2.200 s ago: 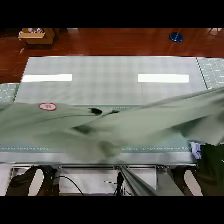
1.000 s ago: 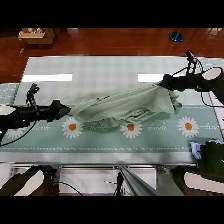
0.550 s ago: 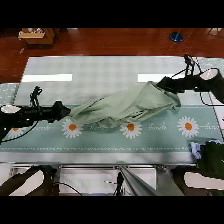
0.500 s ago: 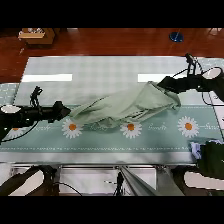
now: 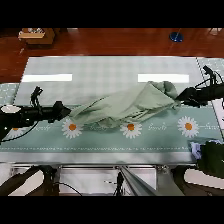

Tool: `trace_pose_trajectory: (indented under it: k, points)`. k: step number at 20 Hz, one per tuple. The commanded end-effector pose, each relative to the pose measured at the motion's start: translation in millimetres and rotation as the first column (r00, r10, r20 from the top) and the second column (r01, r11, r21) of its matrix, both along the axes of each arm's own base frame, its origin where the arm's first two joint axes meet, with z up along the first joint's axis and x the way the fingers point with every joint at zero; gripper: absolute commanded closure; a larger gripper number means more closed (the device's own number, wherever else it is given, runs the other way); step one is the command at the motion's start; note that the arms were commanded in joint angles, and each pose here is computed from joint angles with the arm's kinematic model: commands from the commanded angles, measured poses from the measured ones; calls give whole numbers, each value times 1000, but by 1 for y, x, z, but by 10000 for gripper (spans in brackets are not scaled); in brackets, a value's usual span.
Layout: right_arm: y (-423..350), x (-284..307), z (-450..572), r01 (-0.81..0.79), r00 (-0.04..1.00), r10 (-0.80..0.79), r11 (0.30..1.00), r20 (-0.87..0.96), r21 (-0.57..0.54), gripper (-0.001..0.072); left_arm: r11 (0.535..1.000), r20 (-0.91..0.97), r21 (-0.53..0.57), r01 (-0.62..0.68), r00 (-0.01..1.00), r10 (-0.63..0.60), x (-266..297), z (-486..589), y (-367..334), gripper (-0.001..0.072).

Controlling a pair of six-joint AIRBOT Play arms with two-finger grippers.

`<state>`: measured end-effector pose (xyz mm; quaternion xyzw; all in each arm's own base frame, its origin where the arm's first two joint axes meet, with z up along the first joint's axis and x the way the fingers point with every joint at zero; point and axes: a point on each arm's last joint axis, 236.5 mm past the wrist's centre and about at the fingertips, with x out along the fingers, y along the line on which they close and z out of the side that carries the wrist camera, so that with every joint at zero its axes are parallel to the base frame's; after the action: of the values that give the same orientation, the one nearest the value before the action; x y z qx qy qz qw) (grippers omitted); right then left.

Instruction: Fold the shirts.

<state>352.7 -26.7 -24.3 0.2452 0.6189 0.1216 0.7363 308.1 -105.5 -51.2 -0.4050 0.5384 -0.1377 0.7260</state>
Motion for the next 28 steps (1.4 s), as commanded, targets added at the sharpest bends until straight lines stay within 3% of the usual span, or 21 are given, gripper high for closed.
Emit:
trace_pose_trajectory:
  k: [1,7,15,16,17,20,25,28]
  points:
    - [-4,-5,1,-4,1000,4,1000,-7,9,108,1000,-5,-6,8,1000,-8,-2,0,-2,666]
    - [10,0,-9,58,998,-58,995,-2,84,108,1000,-12,-15,19,1000,-19,-5,1,-4,666]
    - [13,22,-39,277,956,-288,948,50,155,124,1000,-12,-15,19,1000,-19,-5,1,-4,666]
    - [15,25,-39,281,955,-292,947,55,155,147,1000,-11,-14,18,1000,-18,-5,1,-4,666]
    - [19,27,-39,272,957,-284,951,64,148,256,1000,-10,-13,17,1000,-17,-4,1,-4,666]
    - [37,43,-41,239,960,-252,965,125,104,699,999,3,-6,33,999,-33,-5,1,-4,666]
    - [66,58,-10,206,950,-242,961,197,183,694,999,24,-14,51,998,-51,-1,11,-5,667]
    - [64,64,72,136,912,-200,971,357,196,695,994,164,-67,87,984,-75,23,80,-3,668]
